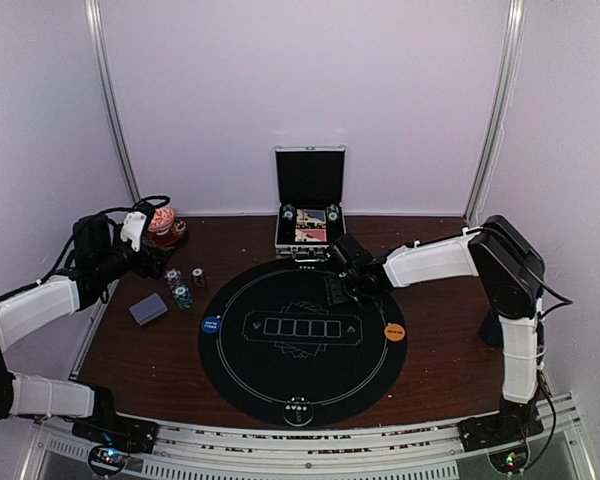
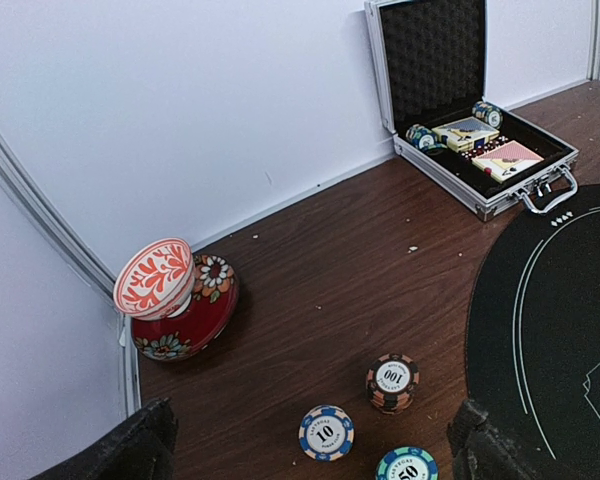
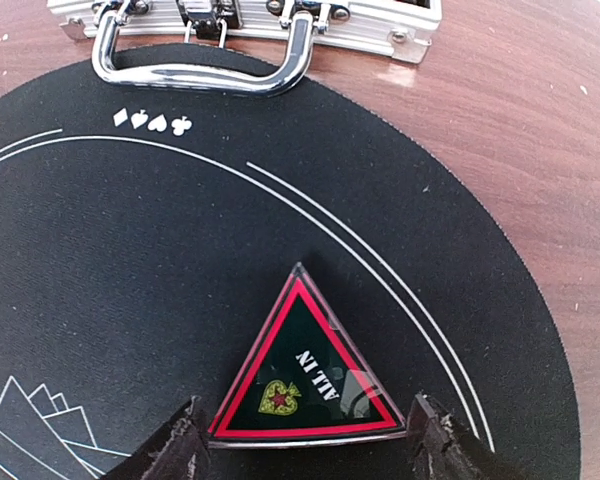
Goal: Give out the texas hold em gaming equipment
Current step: Move the all-in button to the poker table mat.
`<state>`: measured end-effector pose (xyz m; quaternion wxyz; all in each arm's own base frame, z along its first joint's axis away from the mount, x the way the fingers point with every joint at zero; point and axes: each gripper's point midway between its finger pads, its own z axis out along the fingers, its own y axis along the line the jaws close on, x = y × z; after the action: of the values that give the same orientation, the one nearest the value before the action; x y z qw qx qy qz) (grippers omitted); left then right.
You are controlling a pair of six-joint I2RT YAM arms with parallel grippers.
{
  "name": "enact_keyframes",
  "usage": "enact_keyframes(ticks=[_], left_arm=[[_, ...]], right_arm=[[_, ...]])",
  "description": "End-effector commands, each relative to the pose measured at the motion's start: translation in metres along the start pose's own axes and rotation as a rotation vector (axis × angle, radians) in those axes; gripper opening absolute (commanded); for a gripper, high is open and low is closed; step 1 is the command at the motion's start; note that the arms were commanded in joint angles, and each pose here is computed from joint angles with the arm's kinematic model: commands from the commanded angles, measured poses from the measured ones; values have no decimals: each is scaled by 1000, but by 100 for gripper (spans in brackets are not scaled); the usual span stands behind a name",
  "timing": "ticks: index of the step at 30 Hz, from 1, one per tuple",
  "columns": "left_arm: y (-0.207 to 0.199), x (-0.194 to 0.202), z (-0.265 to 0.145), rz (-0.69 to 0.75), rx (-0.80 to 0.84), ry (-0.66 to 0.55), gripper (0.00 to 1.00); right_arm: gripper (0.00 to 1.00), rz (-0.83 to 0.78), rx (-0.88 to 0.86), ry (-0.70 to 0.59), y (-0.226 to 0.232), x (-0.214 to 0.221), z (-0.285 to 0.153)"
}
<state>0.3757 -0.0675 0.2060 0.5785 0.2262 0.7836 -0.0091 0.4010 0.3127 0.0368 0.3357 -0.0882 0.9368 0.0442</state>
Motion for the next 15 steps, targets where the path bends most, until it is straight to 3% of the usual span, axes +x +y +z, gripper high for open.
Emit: enact_keyframes(ticks=[1,9,15], left_arm=[[5,-11,0,2,-11,-39,98],[5,-11,0,1,-11,-39,98],[5,-12,0,2,-13,-41,98]], right_arm=[[71,25,40,-44,-3,-6,-19],[79,-59,117,-92,4,-9,-45],[80,-48,56,-75,22,10,-48]])
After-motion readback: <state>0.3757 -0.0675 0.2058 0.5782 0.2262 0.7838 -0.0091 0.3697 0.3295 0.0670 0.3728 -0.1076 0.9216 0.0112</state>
